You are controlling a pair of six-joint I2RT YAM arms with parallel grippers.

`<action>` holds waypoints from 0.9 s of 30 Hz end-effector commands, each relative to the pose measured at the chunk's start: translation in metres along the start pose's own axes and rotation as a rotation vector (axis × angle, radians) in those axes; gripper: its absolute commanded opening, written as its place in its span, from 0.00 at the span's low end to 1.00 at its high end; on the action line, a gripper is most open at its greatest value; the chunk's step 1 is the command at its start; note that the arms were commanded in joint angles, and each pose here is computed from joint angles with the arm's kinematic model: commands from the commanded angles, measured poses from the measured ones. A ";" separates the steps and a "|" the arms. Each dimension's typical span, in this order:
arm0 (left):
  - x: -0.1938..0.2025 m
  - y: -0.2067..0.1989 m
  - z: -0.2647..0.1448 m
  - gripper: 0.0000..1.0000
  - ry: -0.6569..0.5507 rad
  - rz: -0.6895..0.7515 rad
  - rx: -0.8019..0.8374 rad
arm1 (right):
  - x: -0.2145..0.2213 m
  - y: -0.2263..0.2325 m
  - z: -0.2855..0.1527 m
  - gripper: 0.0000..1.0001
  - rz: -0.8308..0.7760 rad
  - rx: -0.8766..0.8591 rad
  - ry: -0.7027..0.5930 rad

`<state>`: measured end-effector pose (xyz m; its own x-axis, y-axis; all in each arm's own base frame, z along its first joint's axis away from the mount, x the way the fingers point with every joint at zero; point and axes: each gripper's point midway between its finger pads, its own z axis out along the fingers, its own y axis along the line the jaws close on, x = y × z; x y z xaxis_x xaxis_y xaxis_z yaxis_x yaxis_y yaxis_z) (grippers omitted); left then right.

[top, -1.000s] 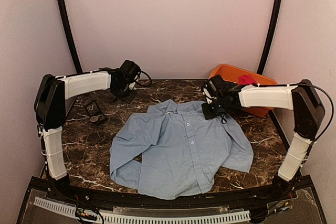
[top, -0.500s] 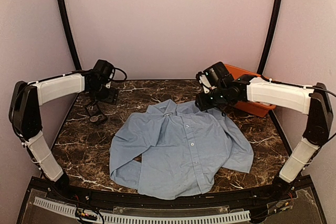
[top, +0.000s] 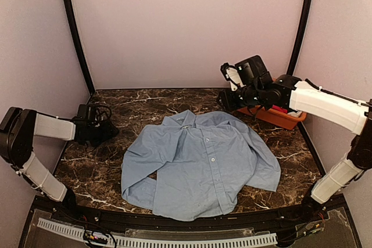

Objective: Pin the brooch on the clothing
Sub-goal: Pick up the brooch from the brooch box.

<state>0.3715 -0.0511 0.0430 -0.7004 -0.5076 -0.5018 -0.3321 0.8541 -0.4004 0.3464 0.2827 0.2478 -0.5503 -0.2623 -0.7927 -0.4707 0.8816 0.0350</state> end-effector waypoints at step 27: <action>-0.015 0.030 -0.007 0.70 -0.261 -0.481 0.224 | -0.011 0.014 -0.026 0.56 0.010 -0.067 -0.041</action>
<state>0.3658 -0.0194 0.0558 -0.3221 -0.8330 -0.4498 -0.3922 0.5499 -0.7374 0.3336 0.2871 0.2532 -0.5430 -0.2639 -0.7972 -0.5053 0.8609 0.0592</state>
